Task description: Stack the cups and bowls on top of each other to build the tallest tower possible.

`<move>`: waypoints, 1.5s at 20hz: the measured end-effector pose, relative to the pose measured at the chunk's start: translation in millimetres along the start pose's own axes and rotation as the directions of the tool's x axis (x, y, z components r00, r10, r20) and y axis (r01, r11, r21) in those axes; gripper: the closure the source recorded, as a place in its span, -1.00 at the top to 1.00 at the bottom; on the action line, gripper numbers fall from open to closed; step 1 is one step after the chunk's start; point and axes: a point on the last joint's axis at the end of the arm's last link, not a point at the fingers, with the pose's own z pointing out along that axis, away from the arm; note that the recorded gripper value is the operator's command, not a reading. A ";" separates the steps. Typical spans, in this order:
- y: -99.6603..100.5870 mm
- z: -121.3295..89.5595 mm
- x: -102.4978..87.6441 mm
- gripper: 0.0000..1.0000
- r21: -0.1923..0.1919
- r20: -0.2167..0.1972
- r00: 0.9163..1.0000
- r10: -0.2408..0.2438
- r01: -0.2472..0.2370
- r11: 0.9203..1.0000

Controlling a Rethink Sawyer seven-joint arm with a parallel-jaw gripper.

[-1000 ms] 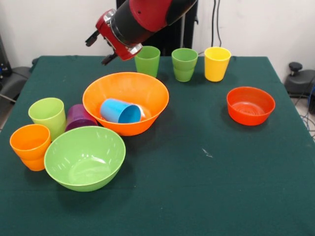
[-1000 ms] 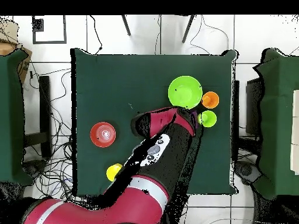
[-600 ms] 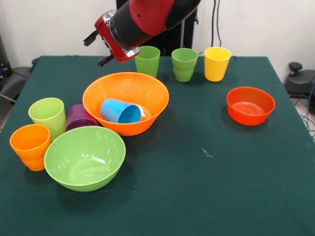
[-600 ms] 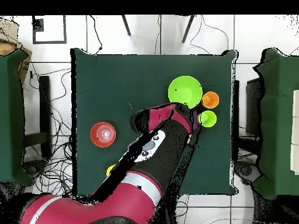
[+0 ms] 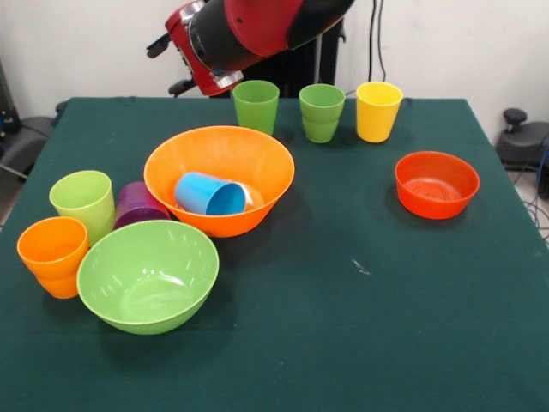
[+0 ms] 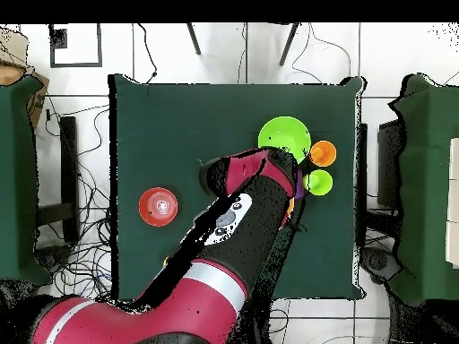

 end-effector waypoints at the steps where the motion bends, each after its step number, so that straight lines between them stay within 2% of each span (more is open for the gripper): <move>1: -0.2 -0.4 0.1 1.00 0.002 -0.003 1.000 0.001 -0.001 1.000; 8: -1.9 -5.1 -1.0 1.00 0.017 -0.020 1.000 0.005 -0.005 1.000; 19: 3.4 -15.8 -11.3 1.00 0.009 -0.003 1.000 0.013 -0.013 1.000; 30: 22.5 -6.6 -0.5 1.00 0.017 -0.025 1.000 -0.005 0.006 1.000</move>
